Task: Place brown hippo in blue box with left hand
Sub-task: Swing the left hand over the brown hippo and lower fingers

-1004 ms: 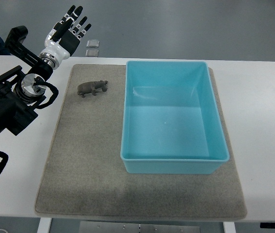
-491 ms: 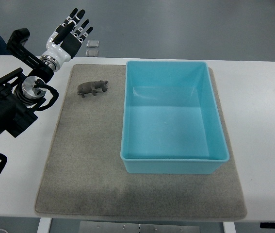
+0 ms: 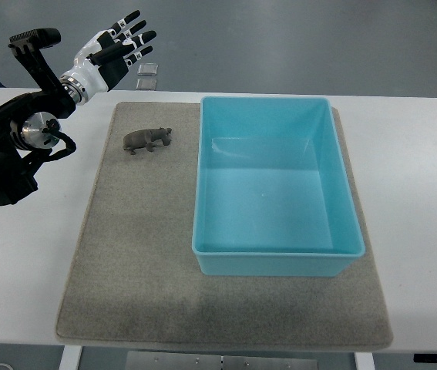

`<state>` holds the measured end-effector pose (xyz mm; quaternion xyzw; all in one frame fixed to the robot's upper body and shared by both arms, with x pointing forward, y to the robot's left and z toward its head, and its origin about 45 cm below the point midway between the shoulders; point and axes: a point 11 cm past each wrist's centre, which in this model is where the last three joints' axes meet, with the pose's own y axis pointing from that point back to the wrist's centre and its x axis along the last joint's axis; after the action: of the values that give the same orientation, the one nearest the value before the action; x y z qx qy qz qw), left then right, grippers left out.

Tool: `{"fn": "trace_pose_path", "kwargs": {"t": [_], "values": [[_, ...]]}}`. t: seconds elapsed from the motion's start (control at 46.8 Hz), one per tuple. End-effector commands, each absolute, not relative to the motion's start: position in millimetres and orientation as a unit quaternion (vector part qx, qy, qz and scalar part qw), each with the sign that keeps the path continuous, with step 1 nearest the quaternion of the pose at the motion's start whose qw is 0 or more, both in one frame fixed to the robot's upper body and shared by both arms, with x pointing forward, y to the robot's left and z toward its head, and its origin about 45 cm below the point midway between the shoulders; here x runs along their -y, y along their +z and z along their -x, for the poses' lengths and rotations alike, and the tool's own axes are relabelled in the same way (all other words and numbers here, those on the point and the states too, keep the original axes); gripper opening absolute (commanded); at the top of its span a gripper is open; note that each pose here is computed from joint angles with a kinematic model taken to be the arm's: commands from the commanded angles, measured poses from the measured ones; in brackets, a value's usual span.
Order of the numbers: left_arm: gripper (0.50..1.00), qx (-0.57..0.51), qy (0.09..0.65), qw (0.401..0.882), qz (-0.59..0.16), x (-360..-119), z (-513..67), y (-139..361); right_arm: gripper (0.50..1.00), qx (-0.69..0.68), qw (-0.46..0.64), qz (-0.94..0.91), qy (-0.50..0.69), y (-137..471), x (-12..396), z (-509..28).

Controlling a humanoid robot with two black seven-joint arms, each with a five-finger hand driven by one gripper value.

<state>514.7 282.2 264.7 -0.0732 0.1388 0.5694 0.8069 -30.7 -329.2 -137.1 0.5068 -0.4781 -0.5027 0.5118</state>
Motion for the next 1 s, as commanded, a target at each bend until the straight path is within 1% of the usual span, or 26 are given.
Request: {"fn": "trace_pose_path", "kwargs": {"t": [0.0, 0.128, 0.192, 0.385, 0.513, 0.62, 0.748, 0.983], "values": [[0.992, -0.105, 0.554, 0.825, 0.032, -274.7, -514.7, 266.6, 0.936, 0.478, 0.512, -0.507, -0.502, -137.1, 329.2, 30.2], [0.992, -0.063, 0.521, 0.851, -0.028, -256.7, -510.3, 262.2, 0.936, 0.478, 0.512, -0.507, -0.503, -137.1, 329.2, 31.1], [0.992, -0.044, 0.511, 0.857, -0.056, -253.3, -508.8, 259.3, 0.936, 0.478, 0.512, -0.507, -0.503, -137.1, 329.2, 31.1], [0.992, -0.012, 0.505, 0.858, -0.094, -262.4, -511.1, 268.9, 0.936, 0.478, 0.512, -0.507, -0.502, -137.1, 329.2, 30.2], [0.992, 0.011, 0.487, 0.860, -0.151, -262.8, -510.0, 265.1, 0.936, 0.478, 0.512, -0.507, -0.503, -137.1, 329.2, 31.1], [0.992, 0.031, 0.480, 0.859, -0.177, -272.3, -509.2, 272.0, 0.936, 0.478, 0.512, -0.507, -0.503, -137.1, 329.2, 31.1], [0.992, 0.074, 0.451, 0.861, -0.223, -272.0, -505.8, 278.7, 0.936, 0.478, 0.512, -0.507, -0.502, -137.1, 329.2, 30.2], [0.992, 0.156, 0.394, 0.848, -0.318, -276.1, -500.1, 277.9, 0.936, 0.478, 0.512, -0.507, -0.503, -137.1, 329.2, 31.1]]}}
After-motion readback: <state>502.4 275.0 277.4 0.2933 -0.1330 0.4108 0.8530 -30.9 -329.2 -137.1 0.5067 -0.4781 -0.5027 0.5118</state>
